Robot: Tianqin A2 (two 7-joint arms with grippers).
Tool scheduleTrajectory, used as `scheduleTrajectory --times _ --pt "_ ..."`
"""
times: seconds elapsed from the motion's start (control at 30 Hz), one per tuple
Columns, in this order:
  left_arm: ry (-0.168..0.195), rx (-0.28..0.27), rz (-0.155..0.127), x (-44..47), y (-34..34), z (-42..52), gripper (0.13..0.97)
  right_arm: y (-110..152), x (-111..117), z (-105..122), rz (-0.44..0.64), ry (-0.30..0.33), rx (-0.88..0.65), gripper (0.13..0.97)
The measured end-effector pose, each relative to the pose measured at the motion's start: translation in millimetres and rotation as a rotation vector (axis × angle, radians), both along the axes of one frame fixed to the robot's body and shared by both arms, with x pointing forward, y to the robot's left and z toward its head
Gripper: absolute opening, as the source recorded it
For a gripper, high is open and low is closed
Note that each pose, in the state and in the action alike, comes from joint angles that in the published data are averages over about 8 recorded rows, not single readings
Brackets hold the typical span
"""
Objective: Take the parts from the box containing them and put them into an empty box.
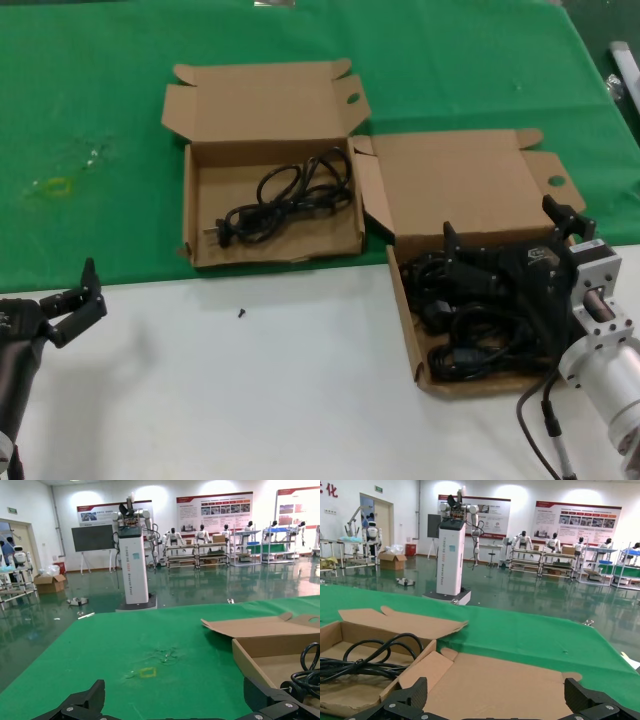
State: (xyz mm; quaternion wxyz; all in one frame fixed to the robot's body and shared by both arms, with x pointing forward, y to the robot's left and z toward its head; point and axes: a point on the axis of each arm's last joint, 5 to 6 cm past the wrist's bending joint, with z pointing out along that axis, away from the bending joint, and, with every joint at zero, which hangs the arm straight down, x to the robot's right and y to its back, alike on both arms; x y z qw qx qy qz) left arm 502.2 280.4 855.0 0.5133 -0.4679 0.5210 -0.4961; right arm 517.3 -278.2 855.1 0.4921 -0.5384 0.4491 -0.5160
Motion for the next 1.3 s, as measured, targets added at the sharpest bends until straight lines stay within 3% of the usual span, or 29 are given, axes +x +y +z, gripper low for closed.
scheduleTrajectory --times 1.3 --pt "0.000 0.000 0.000 0.0 0.0 0.0 0.966 0.0 0.0 0.0 0.000 0.000 0.000 0.966"
